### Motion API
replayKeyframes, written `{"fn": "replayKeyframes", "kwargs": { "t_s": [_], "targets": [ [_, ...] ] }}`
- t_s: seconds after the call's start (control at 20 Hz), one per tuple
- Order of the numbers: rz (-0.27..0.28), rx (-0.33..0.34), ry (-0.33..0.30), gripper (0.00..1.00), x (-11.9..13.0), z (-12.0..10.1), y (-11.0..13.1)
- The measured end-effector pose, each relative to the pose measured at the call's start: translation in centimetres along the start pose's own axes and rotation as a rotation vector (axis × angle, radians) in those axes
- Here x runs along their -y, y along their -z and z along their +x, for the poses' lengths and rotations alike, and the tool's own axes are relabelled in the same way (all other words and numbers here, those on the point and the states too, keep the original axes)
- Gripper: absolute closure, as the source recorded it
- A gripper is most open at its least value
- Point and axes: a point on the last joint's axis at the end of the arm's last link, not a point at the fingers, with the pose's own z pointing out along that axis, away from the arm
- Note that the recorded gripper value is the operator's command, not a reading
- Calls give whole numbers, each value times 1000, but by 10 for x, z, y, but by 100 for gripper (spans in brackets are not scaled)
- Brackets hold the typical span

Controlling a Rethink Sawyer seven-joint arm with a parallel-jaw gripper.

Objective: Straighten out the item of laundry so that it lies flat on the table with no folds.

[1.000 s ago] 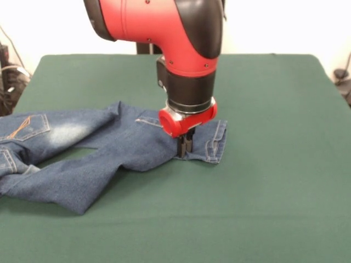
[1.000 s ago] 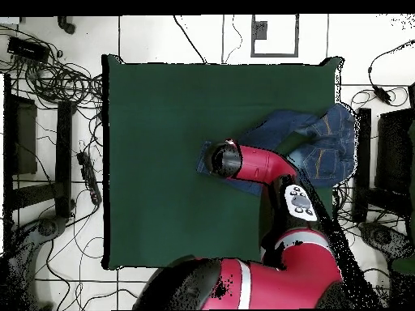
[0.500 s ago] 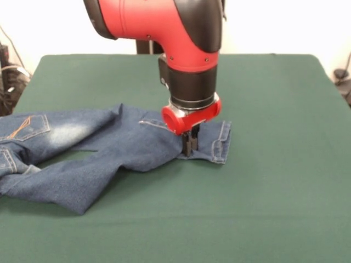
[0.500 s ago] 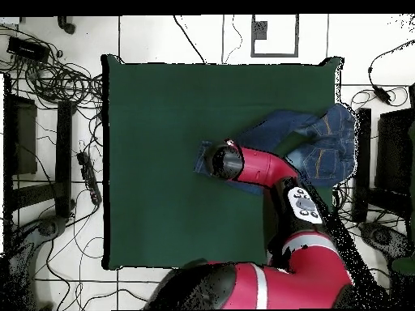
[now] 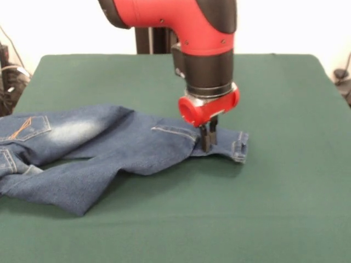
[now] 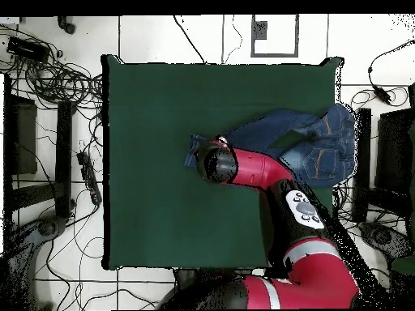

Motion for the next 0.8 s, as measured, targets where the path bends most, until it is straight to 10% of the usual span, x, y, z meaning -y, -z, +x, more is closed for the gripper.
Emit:
{"fn": "replayKeyframes", "kwargs": {
  "t_s": [0.8],
  "targets": [
    [18,65,46,100,-18,-40,19]
  ]
}}
